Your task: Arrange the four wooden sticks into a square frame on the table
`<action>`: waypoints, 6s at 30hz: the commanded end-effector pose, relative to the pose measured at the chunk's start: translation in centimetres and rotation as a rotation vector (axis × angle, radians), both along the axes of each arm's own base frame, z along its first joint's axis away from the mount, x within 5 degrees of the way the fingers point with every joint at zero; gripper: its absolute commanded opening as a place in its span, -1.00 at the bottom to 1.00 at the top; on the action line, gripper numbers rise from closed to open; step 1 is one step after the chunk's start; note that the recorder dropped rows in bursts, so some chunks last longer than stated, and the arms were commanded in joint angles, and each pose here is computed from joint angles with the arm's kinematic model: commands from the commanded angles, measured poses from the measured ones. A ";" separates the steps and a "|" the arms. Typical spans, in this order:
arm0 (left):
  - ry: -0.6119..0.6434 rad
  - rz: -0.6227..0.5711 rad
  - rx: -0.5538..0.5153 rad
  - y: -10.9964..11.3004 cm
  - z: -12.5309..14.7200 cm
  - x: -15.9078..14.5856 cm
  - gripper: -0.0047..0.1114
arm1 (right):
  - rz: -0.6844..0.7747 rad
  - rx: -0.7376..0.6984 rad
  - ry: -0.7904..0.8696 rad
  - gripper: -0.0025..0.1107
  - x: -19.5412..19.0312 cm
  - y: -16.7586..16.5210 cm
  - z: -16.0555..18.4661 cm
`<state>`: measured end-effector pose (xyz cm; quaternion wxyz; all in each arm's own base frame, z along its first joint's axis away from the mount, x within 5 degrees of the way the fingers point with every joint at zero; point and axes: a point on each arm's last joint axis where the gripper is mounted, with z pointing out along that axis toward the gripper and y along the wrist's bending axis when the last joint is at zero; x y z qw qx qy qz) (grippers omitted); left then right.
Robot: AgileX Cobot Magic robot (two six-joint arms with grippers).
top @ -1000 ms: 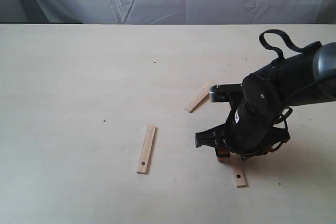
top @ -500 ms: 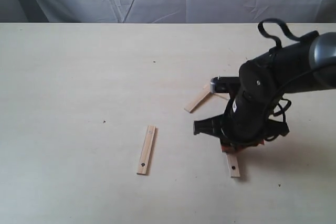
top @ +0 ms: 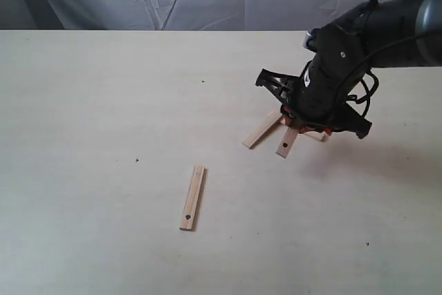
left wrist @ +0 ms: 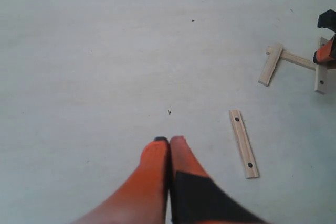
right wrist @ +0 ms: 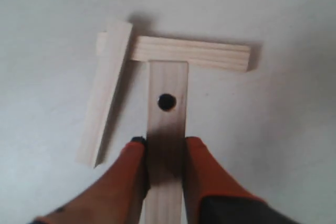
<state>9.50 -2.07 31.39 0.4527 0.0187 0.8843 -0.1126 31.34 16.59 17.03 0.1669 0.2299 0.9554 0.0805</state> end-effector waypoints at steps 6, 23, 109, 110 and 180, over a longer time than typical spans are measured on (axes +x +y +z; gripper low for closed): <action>-0.007 0.007 0.002 0.1 -0.1 0.0 -0.92 | -0.191 -0.010 0.053 -0.72 0.9 -0.1 -4.1; -0.007 0.007 0.002 0.1 -0.1 0.0 -0.92 | -0.206 0.027 -0.016 -0.33 1.1 -0.1 -2.4; -0.007 0.006 0.004 0.1 -0.1 0.0 -0.92 | 0.341 0.022 -0.096 -0.11 -1.3 5.8 2.9; -0.007 0.006 0.004 0.1 -0.1 0.0 -0.92 | 0.367 0.017 -0.085 -0.11 -1.8 6.6 2.9; -0.008 0.005 0.005 0.1 -0.1 0.0 -0.92 | 1.074 -0.401 0.065 -0.96 1.8 3.9 -2.3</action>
